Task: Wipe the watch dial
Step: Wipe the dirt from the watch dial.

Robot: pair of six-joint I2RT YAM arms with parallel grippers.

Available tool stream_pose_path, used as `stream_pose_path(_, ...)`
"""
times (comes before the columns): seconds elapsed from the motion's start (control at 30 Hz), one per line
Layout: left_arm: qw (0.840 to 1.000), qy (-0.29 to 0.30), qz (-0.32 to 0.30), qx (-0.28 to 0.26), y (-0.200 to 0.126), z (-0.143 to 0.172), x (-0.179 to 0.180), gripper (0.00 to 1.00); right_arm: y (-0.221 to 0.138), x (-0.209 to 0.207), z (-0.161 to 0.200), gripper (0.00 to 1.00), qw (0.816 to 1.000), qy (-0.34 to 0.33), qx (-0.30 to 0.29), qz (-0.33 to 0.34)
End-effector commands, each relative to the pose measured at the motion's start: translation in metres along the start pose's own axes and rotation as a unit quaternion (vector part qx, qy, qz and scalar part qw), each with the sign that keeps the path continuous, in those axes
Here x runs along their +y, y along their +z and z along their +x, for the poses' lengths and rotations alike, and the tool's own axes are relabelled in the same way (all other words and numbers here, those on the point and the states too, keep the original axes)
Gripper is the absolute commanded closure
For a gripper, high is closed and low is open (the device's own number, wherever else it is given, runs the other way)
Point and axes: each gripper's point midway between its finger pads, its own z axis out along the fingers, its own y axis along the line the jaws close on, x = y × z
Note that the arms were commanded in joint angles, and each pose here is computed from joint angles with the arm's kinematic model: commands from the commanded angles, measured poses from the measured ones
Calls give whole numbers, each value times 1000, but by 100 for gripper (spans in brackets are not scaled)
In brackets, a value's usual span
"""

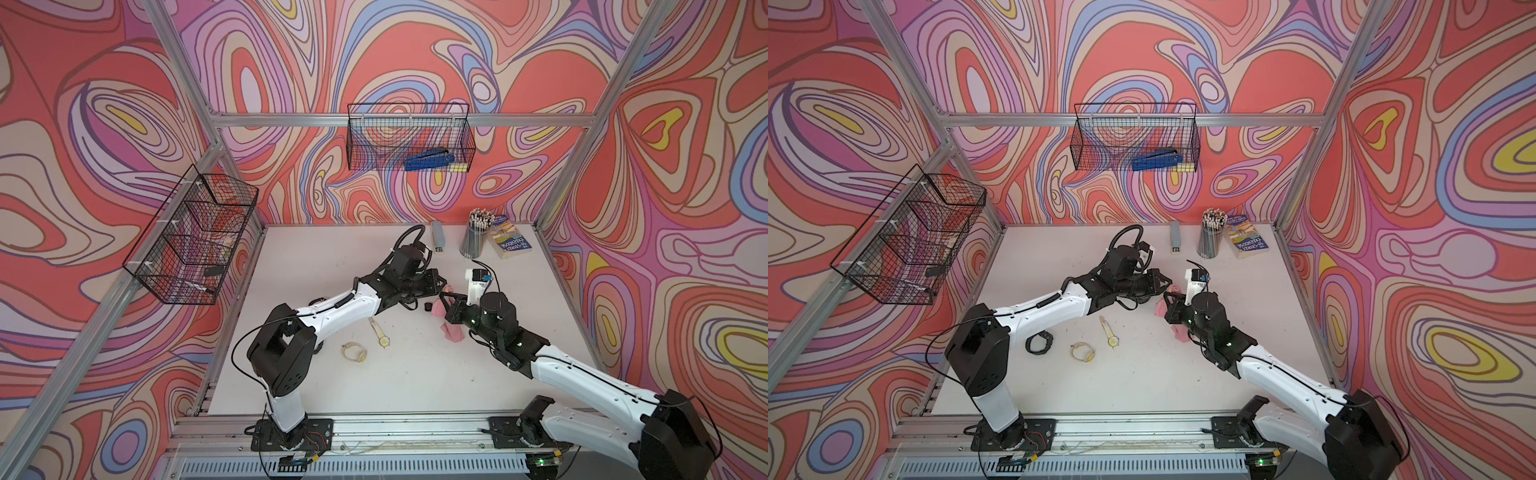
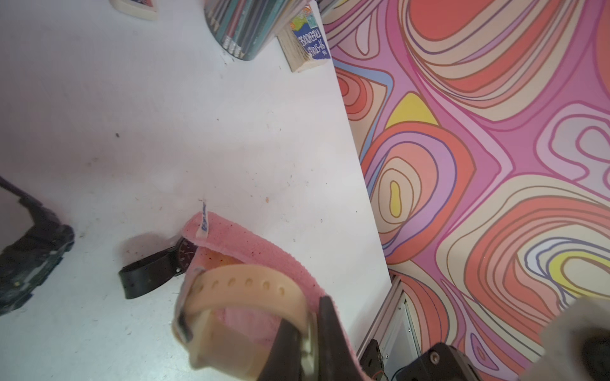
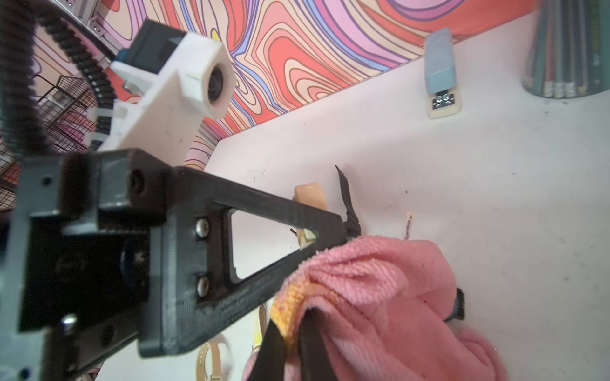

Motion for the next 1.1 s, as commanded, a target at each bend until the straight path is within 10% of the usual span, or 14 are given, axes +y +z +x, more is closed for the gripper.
stream_pose_path(0.0, 996, 42, 79, -15, -17, -10, -49, 100, -9, -21, 11, 100, 998, -10, 27, 53)
stream_pose_path(0.3, 995, 52, 89, -9, -19, -7, -53, 100, -25, -48, -5, 100, 995, 4, 3, 98)
stream_pose_path(0.7, 994, 55, 93, -2, -17, -3, -52, 100, -37, 13, -29, 100, 995, -71, -30, -58)
stream_pose_path(1.07, 994, 72, 82, 10, -16, 4, -53, 100, -37, 18, -39, 100, 993, -89, -46, -59)
